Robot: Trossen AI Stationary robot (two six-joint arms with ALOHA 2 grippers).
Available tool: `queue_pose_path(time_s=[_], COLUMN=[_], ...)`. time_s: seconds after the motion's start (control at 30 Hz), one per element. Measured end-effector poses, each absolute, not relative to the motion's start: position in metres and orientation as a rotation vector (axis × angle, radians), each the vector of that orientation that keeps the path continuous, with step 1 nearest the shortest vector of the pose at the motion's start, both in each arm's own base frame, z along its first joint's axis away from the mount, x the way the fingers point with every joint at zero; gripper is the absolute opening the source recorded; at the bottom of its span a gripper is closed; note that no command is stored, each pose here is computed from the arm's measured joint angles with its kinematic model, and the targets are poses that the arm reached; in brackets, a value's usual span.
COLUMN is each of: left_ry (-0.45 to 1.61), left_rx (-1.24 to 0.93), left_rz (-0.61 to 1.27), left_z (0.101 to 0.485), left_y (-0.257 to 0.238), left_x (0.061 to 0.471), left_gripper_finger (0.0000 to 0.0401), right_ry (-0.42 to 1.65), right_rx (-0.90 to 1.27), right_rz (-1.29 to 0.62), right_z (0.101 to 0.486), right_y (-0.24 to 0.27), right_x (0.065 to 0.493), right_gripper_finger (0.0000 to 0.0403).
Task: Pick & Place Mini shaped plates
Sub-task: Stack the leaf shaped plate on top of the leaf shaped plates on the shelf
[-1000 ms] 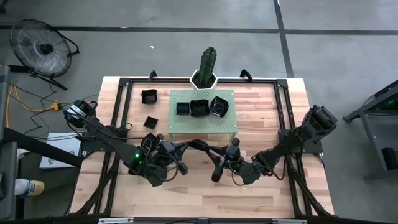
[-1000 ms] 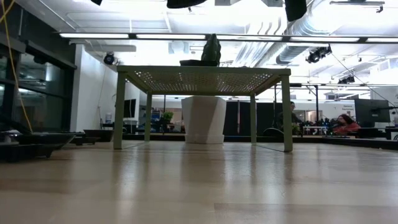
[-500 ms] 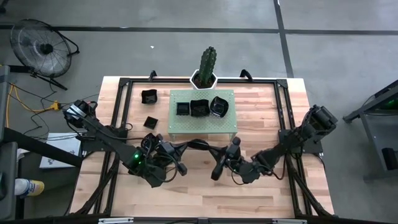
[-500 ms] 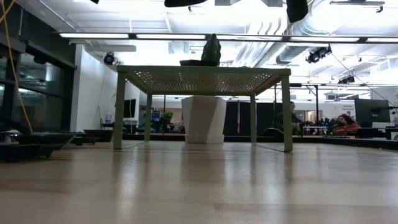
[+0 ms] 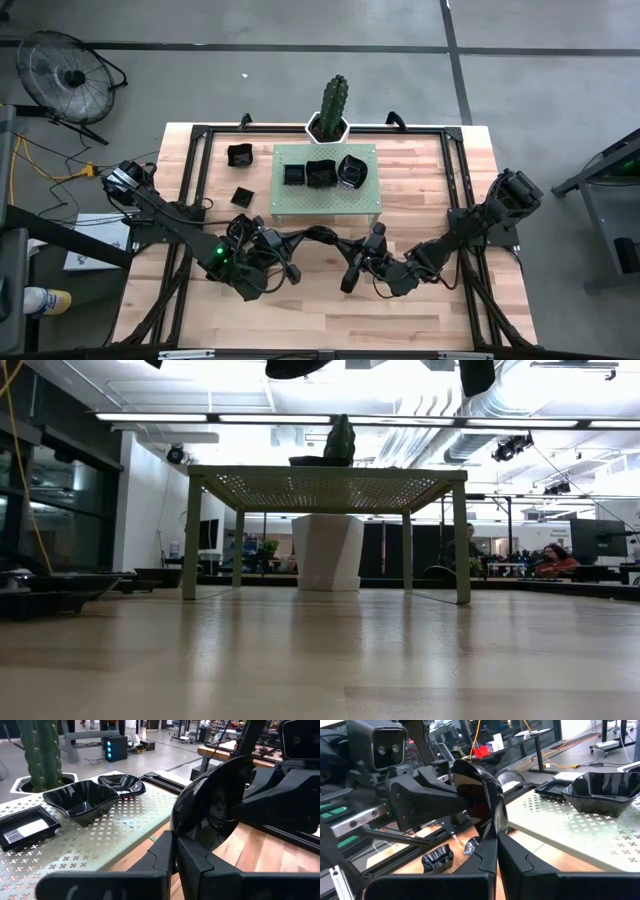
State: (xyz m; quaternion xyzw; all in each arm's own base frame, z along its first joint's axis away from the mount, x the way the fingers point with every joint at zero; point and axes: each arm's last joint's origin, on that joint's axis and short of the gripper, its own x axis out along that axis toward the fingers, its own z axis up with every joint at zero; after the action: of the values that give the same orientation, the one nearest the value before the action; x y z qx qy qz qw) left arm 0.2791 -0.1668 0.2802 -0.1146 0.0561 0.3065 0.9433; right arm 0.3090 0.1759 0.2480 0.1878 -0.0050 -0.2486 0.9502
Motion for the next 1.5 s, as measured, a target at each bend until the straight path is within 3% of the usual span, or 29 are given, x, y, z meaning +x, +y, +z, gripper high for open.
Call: queue_pose_path(time_s=[0.67, 1.13, 1.5], left_ry=[0.166, 0.180, 0.198], left_rx=[-0.114, -0.072, 0.027], left_rz=[0.588, 0.581, 0.500], left_z=[0.280, 0.280, 0.304], left_y=[-0.168, -0.168, -0.160], left_x=[0.280, 0.280, 0.267], left_gripper_finger=[0.0023, 0.0175, 0.0206], right_ry=[-0.014, -0.021, -0.035], right_rx=[0.383, 0.393, 0.407], right_rz=[-0.512, -0.508, -0.549], right_z=[0.248, 0.250, 0.250], right_y=[0.176, 0.176, 0.170], right_x=[0.309, 0.309, 0.312], right_gripper_finger=[0.0000, 0.0000, 0.0000])
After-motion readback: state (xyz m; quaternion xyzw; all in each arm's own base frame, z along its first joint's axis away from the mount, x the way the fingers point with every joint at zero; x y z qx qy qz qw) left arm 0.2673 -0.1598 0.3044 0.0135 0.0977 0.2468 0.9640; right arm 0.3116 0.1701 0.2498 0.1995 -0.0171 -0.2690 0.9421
